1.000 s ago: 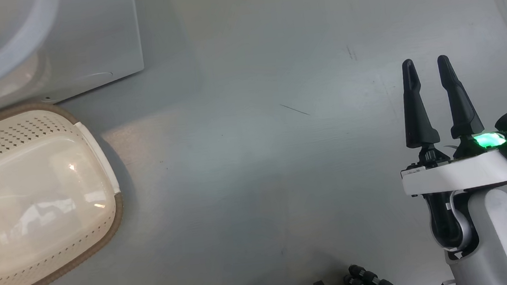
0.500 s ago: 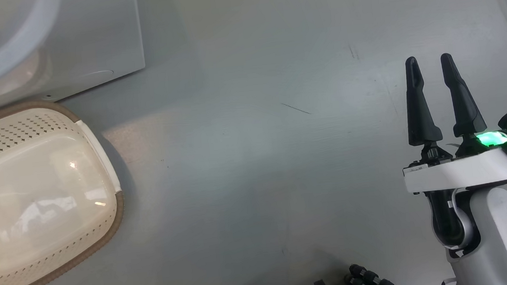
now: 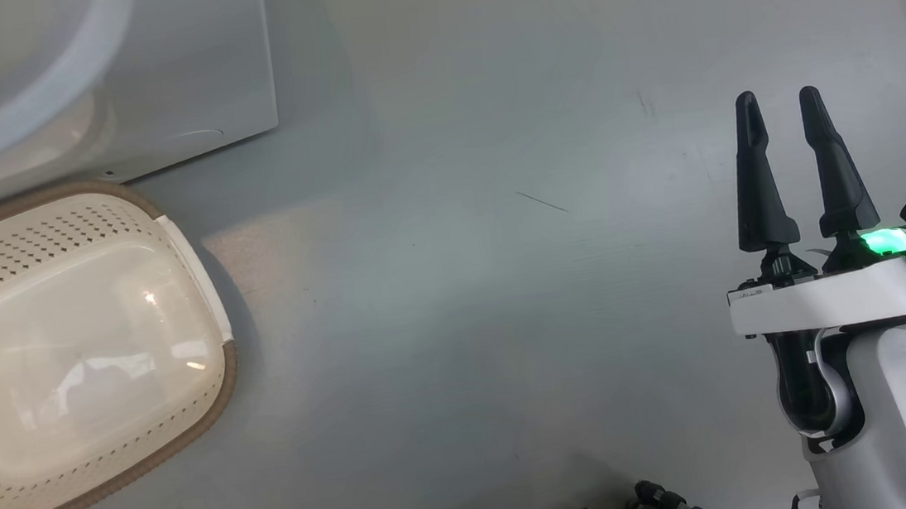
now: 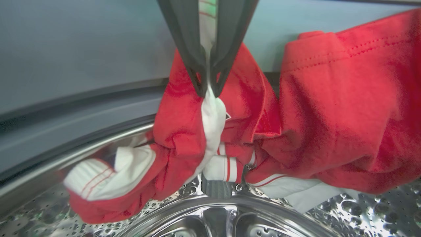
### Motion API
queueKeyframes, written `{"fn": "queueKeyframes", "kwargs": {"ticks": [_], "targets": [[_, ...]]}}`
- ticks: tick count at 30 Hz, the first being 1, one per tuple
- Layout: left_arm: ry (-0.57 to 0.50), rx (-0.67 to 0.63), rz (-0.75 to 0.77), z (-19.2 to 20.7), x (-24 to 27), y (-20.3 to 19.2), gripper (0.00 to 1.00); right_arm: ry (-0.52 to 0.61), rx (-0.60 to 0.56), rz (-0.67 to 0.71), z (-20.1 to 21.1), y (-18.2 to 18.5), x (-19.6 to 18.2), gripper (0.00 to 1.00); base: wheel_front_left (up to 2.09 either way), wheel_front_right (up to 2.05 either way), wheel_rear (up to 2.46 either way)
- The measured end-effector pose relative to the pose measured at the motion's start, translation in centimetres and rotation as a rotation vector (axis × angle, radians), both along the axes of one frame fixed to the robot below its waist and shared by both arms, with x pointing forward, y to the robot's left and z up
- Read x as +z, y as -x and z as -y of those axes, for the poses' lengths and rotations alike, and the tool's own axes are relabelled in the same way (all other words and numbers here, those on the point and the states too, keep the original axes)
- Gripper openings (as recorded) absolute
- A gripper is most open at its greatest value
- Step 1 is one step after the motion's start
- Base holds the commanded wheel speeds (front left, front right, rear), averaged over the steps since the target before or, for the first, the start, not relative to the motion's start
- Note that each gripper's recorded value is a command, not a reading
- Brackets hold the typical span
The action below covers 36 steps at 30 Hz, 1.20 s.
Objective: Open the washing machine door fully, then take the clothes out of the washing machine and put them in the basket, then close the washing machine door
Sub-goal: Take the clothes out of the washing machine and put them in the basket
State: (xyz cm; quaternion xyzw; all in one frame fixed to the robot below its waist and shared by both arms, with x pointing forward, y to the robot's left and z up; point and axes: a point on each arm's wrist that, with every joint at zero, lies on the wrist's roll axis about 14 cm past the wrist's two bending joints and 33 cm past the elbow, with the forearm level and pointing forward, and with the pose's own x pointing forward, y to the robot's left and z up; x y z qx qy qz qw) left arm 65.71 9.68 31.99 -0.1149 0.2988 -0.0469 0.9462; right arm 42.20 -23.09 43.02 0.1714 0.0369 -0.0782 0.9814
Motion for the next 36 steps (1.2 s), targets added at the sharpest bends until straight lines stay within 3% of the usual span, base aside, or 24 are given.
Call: {"fn": "queueKeyframes", "kwargs": {"ticks": [20,36], "targets": [[0.063,0.016,0.223,-0.7,6.2,0.2,0.0,0.013,0.054,0.054,-1.6,-0.8,1.6,1.0,0.0,0.0,0.0],[0.136,-0.005,0.4,0.2,10.1,6.4,0.0,0.013,0.118,0.107,-3.8,-0.4,3.7,1.0,0.0,0.0,0.0]]}}
